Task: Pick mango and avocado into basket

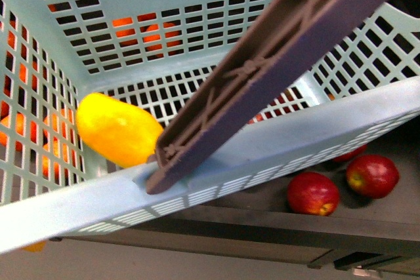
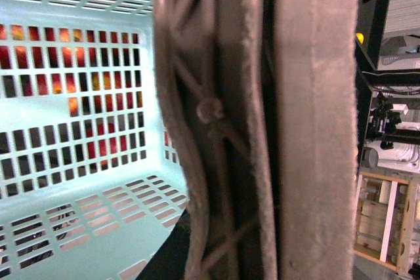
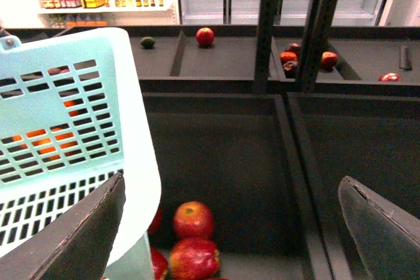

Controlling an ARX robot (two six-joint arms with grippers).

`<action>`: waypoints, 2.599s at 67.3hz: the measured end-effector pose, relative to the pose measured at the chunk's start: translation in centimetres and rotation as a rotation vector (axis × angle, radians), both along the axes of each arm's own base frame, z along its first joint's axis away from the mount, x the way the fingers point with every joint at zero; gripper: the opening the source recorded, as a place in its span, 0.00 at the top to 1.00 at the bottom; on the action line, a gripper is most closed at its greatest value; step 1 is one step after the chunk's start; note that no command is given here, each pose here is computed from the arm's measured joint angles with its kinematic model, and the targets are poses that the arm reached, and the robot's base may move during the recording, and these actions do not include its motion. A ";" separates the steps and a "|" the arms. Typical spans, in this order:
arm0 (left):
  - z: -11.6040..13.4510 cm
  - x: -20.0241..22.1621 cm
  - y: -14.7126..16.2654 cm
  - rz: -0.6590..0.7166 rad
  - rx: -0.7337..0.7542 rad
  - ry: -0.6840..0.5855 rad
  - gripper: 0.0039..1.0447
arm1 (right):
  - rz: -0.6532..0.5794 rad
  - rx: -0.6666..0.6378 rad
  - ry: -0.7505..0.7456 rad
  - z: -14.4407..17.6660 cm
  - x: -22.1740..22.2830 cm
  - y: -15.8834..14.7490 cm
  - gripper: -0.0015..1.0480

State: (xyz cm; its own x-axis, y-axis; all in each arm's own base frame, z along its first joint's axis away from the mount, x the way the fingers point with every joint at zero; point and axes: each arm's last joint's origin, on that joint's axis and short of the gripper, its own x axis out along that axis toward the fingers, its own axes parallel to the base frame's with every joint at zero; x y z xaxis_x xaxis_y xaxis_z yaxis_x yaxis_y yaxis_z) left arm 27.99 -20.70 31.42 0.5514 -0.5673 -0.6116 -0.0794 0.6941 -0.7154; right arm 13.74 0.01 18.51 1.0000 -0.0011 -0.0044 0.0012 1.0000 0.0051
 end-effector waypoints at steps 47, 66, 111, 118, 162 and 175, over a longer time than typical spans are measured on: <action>0.0 0.1 0.1 0.002 0.003 -0.004 0.87 | 0.001 0.000 0.000 0.0 0.0 0.0 0.08; 0.0 0.1 0.1 0.000 0.002 -0.002 0.87 | 0.000 0.000 0.003 -0.1 0.0 0.0 0.08; 0.1 0.1 0.1 0.001 -0.001 -0.001 0.87 | 0.000 0.000 0.002 -0.1 0.0 0.0 0.08; 0.1 0.1 0.1 0.001 0.000 -0.002 0.87 | 0.000 0.000 0.002 -0.1 0.0 0.0 0.08; 0.2 0.1 0.1 -0.001 0.000 -0.006 0.87 | 0.002 0.000 0.003 -0.1 0.0 0.0 0.08; 0.2 0.5 0.6 0.038 0.015 -0.017 0.87 | 0.005 0.000 0.004 -0.1 0.0 0.0 0.08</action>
State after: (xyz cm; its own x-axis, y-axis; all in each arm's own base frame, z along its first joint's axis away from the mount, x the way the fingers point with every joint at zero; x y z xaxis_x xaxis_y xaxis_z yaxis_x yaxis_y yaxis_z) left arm 28.48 -20.06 31.58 0.5825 -0.5368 -0.6104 -0.0936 0.7016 -0.7064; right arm 13.73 0.02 18.41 1.0000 0.0042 -0.0082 -0.0042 1.0000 0.0052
